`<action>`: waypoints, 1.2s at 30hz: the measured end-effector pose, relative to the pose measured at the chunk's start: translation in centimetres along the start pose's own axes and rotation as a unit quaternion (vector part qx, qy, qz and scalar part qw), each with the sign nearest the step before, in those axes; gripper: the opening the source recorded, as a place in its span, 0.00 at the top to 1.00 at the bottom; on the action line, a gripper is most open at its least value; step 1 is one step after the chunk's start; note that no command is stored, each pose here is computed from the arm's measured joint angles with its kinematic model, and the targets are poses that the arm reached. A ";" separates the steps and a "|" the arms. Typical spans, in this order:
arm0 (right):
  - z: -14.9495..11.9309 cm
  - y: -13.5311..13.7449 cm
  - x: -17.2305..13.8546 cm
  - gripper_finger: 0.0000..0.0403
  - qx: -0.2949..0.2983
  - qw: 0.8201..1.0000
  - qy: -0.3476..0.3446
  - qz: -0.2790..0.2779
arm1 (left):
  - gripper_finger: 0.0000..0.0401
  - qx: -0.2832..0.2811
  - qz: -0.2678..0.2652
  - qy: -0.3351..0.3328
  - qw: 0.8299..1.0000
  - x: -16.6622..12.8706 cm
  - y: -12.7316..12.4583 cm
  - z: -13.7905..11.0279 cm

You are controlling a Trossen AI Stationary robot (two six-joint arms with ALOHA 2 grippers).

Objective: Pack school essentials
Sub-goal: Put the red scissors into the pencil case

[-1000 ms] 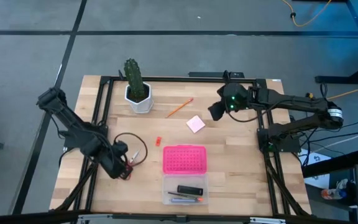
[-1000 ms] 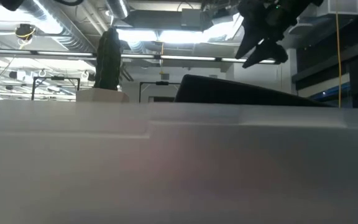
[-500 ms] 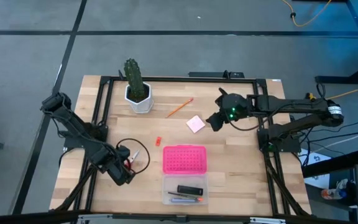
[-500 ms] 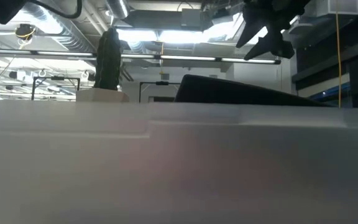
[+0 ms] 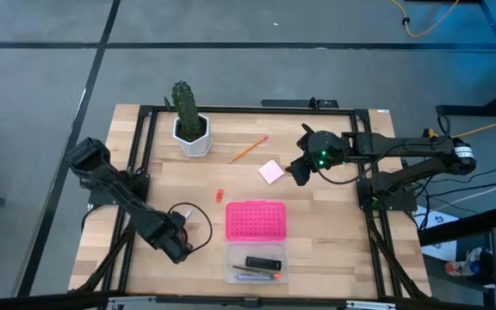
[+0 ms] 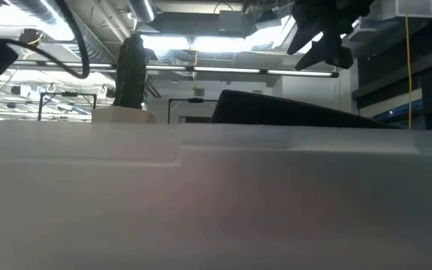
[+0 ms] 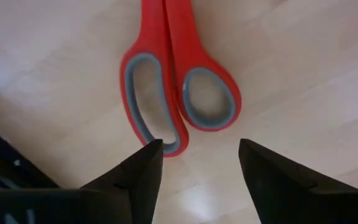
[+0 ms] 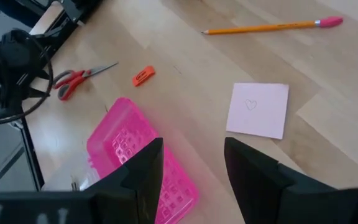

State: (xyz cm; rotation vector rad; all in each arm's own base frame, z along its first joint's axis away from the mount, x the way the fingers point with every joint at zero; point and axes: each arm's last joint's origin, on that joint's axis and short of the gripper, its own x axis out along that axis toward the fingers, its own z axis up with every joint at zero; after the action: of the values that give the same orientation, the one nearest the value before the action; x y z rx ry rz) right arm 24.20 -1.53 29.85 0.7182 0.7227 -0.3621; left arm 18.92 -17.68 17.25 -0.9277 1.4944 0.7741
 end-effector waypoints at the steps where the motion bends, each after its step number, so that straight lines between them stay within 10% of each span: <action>1: 0.0 0.0 0.0 0.57 -0.004 1.000 0.000 0.000 | 0.49 -0.002 0.000 -0.001 1.000 0.2 0.0 0.0; 24: 0.1 0.1 0.0 0.57 -0.005 1.000 -0.006 0.004 | 0.54 -0.014 -0.004 -0.014 1.000 4.0 2.1 1.7; 36: 0.2 0.2 0.0 0.57 0.008 1.000 -0.014 0.008 | 0.94 -0.034 0.001 -0.013 0.999 3.3 1.7 2.4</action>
State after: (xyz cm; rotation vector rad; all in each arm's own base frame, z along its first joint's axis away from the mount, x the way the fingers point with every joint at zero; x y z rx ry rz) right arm 24.44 -1.57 30.06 0.7323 0.6876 -0.3631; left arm 18.49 -15.18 13.57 -0.9627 1.4539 0.8407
